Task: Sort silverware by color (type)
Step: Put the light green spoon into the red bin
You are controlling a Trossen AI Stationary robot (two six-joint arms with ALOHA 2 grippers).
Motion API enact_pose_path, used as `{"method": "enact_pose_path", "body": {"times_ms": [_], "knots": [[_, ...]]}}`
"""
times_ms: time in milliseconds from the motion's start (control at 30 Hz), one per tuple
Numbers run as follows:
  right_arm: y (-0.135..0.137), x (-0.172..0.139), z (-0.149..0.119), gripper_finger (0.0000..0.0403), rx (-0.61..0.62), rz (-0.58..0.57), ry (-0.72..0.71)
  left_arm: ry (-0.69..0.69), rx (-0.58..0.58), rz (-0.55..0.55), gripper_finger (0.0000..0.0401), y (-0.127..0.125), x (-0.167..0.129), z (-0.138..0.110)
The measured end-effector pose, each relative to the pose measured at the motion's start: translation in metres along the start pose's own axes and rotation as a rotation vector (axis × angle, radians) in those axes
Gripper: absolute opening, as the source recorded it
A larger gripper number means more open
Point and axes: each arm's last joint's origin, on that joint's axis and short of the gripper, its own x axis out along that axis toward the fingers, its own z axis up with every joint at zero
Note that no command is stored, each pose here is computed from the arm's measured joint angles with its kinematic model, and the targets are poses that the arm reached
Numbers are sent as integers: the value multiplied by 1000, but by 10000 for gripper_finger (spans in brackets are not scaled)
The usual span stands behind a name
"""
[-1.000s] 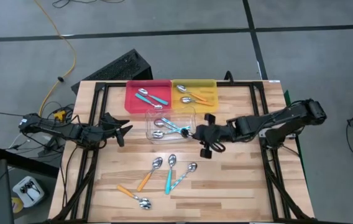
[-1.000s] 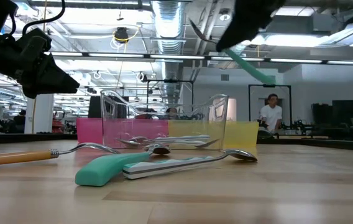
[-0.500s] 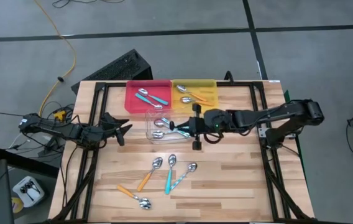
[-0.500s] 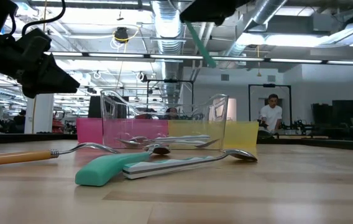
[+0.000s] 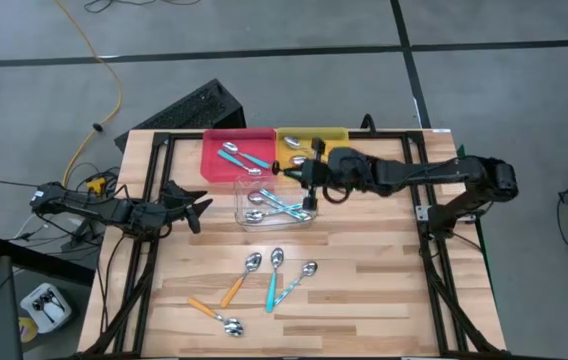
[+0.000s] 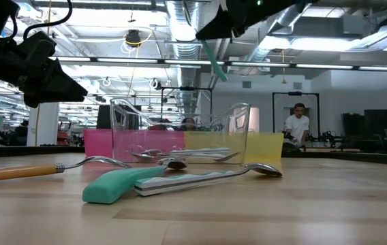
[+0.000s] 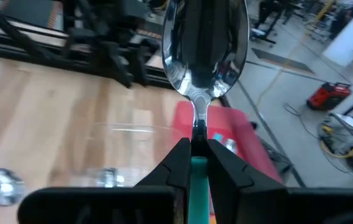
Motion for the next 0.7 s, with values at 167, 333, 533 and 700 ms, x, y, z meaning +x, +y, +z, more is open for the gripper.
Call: {"method": "enact_pose_path", "body": {"times_ms": [167,333,533,700], "knots": [[-34,4,-11,59,10,6,2,0,37,1,153,0,0,0],[-69,8,-21,59,46,10,-60,-2,71,5,153,0,0,0],[-89,34,-29,59,86,42,-267,-28,88,57,153,2,0,1],[-92,72,-43,59,127,23,-362,-35,88,69,153,2,0,1]]}}
